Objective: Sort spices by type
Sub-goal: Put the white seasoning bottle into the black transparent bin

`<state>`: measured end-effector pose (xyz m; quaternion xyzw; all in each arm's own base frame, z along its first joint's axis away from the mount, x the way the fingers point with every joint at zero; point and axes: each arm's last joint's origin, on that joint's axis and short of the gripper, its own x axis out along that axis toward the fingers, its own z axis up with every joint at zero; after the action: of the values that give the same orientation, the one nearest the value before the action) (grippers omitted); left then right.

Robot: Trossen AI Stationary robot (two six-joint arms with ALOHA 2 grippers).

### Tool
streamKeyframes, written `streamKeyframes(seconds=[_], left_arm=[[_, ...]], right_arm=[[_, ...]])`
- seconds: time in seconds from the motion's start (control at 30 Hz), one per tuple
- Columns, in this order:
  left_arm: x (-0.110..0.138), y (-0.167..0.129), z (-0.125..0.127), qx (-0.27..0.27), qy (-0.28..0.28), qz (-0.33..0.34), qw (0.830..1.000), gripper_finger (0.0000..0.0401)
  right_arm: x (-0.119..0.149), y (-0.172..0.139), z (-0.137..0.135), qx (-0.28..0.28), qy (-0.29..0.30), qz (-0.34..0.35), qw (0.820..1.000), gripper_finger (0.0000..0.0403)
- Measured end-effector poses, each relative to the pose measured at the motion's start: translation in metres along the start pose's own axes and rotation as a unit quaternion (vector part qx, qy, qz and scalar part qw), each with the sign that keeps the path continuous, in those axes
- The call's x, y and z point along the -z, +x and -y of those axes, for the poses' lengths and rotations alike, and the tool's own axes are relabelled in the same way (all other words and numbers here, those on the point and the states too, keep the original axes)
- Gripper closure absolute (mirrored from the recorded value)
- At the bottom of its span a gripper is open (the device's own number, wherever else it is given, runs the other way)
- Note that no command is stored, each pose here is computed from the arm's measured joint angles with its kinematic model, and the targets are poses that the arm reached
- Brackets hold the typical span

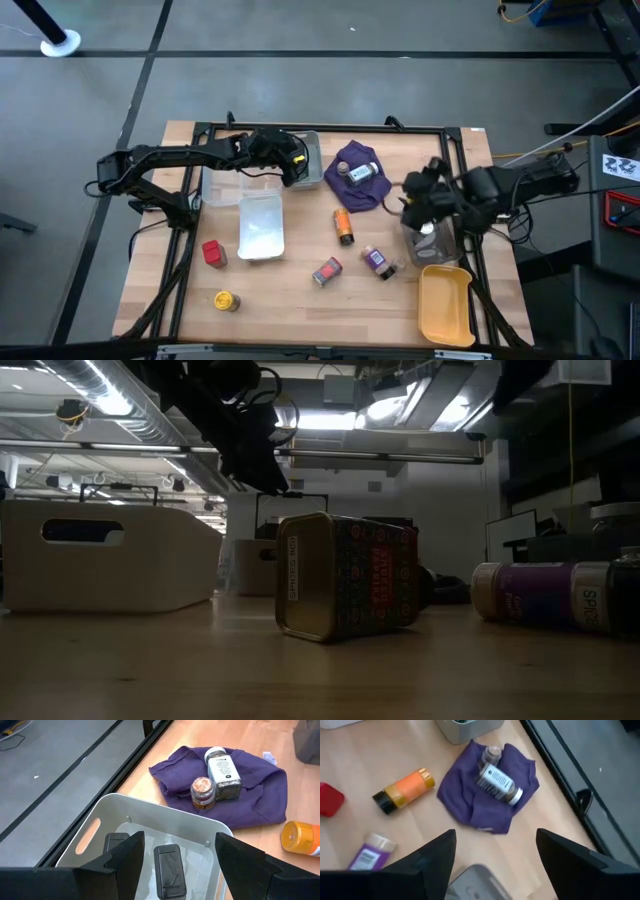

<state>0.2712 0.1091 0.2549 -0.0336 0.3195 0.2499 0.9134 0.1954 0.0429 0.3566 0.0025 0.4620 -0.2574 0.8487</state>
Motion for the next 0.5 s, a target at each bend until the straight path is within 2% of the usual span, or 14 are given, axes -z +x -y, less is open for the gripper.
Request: streamKeyframes(seconds=[0.27,0.5], left_arm=[[0.000,0.000,0.000,0.000,0.000,0.000,1.000,0.0174],[0.000,0.000,0.000,0.000,0.000,0.000,1.000,0.0174]], right_arm=[[-0.033,0.033,0.023,-0.028,-0.107,0.003,0.994,0.0130],[-0.055,0.086,0.046,-0.038,-0.165,-0.043,0.985,0.0130]])
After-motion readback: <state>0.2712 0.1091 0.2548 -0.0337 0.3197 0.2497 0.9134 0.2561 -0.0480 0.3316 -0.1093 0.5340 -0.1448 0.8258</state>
